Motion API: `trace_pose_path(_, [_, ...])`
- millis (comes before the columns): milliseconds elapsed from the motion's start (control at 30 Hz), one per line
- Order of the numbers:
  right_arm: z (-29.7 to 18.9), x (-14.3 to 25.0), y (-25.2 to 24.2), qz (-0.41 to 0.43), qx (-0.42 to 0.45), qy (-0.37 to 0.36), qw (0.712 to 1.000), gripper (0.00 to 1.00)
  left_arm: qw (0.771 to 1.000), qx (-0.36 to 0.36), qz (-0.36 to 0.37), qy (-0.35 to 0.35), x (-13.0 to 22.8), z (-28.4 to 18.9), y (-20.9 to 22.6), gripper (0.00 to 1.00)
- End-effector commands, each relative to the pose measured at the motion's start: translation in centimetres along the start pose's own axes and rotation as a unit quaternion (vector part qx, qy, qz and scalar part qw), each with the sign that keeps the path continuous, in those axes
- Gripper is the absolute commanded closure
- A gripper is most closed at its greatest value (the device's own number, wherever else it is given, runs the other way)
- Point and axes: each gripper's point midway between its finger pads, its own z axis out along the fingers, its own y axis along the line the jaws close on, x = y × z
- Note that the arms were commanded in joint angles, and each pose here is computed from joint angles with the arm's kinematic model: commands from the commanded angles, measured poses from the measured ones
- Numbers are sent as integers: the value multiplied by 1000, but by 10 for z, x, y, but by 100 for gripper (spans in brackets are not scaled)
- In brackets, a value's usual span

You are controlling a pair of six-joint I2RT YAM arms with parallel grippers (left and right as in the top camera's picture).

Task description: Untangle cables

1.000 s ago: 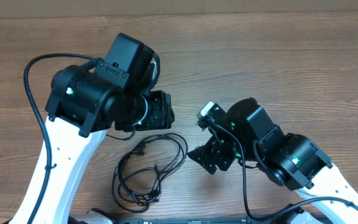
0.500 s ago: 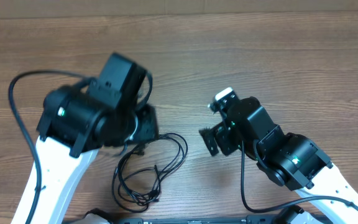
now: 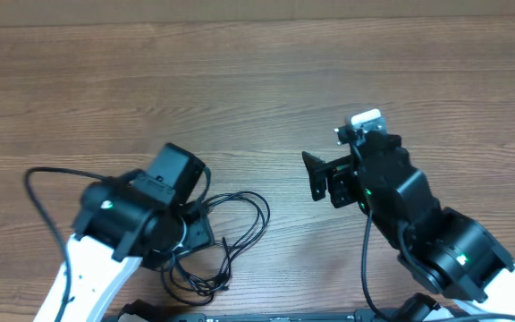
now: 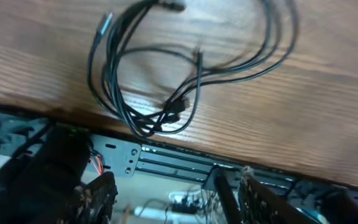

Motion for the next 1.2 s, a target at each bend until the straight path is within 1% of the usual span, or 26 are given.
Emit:
trace_pose_path(0, [-13,-7,-7,13,8,-18,1000,0,998,-23,-28,47,16,30,9,36])
trace_pose_path(167, [-18,-5,-10,11,9,-16,1000,0,990,-79,-83,84,32,60,33,35])
trace_pose_path(300, [-19,-5,-10,11,8,-17,1000,0,986,-78,-89,114,43,80,35,35])
trace_pose_path(367, [-19,-5,-9,11,6,-16,1000,0,985,-83,-96,118,45,86,38,35])
trace_pose_path(467, [-19,-4,-7,11,-1,-14,1000,0,981,-97,-115,121,49,98,44,32])
trace_pose_path(700, [-19,-3,-1,10,-17,-10,1000,0,973,-123,-151,127,57,124,60,32])
trace_pose_path(733, [-19,-3,-1,10,-17,-10,1000,0,973,-125,-151,122,56,125,61,40])
trace_pose_path(767, [-19,-3,-1,11,-17,-10,1000,0,974,-127,-149,116,53,126,62,53])
trace_pose_path(800, [-19,-3,-1,10,-18,-10,1000,0,974,-127,-148,111,51,127,63,62])
trace_pose_path(867, [-19,-2,2,10,-27,-7,1000,0,976,-128,-147,103,48,127,63,74])
trace_pose_path(900, [-19,-1,5,10,-33,-5,999,0,976,-128,-146,100,47,128,63,76])
trace_pose_path(933, [-19,0,6,9,-36,-2,999,0,976,-129,-145,95,46,128,64,75])
trace_pose_path(1000, [-19,2,6,8,-39,2,999,0,976,-133,-144,90,44,128,65,72])
trace_pose_path(1100, [-19,5,6,7,-38,7,999,0,977,-135,-144,86,43,128,66,64])
trace_pose_path(1167, [-19,6,5,6,-37,9,999,0,977,-135,-143,86,43,128,66,57])
